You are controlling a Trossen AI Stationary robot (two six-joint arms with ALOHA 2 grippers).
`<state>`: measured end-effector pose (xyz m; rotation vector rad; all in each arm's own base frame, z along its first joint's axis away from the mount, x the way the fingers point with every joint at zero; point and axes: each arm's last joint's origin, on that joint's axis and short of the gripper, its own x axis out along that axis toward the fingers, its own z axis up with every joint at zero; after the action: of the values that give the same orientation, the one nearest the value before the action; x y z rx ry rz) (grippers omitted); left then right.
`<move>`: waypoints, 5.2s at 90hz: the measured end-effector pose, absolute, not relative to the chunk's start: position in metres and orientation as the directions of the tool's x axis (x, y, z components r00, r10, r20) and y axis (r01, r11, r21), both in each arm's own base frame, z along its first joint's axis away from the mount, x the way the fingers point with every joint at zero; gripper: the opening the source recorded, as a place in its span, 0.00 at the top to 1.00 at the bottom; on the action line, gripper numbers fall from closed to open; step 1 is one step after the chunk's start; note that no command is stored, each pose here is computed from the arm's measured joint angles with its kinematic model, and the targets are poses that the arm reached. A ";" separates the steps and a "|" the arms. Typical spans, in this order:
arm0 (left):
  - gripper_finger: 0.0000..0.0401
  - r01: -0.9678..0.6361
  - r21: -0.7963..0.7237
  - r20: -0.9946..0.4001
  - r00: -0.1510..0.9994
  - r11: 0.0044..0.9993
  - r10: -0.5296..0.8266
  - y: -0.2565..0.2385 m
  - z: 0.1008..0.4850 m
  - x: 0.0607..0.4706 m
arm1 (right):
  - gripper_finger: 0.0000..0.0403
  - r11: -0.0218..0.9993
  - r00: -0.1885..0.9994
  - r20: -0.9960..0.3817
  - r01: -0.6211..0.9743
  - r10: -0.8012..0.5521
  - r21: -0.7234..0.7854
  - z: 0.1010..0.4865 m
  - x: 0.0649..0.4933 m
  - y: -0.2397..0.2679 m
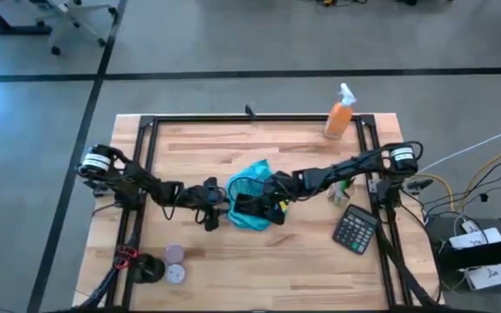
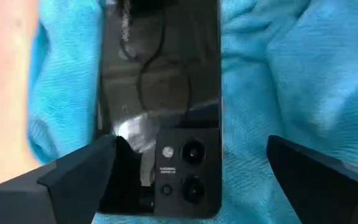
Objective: Apply microfiber cloth
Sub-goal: Wipe the front and back of the black cellphone using the blue microfiber cloth
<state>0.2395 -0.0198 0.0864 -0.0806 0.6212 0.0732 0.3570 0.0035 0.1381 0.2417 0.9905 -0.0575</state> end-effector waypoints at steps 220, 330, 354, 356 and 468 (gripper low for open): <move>0.42 -0.022 0.472 -0.159 0.981 0.881 0.110 -0.022 0.164 0.248 | 0.22 0.626 0.579 -0.568 0.124 0.585 0.770 0.222 0.359 -0.067; 0.97 -0.141 -0.472 -0.324 0.946 0.870 -0.023 0.024 0.152 0.292 | 0.13 0.995 0.723 -0.683 -0.053 0.100 0.089 0.285 0.322 -0.033; 0.83 -0.163 -0.636 -0.383 0.915 0.755 -0.124 0.032 0.135 0.292 | 0.13 0.999 0.690 -0.723 -0.041 0.042 0.019 0.244 0.326 -0.021; 0.81 -0.160 -0.630 -0.386 0.914 0.760 -0.127 0.032 0.135 0.292 | 0.13 0.999 0.685 -0.727 -0.037 0.037 0.016 0.240 0.326 -0.021; 0.61 -0.263 -0.148 -0.641 0.759 0.953 0.110 0.045 0.101 0.281 | 0.96 0.977 0.545 -0.815 0.179 -0.198 -0.118 0.163 0.322 -0.005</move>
<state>0.2807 0.0454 0.1011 -0.2358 0.6799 0.2050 0.3216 -0.0055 0.1625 -0.0213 0.9688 -0.2239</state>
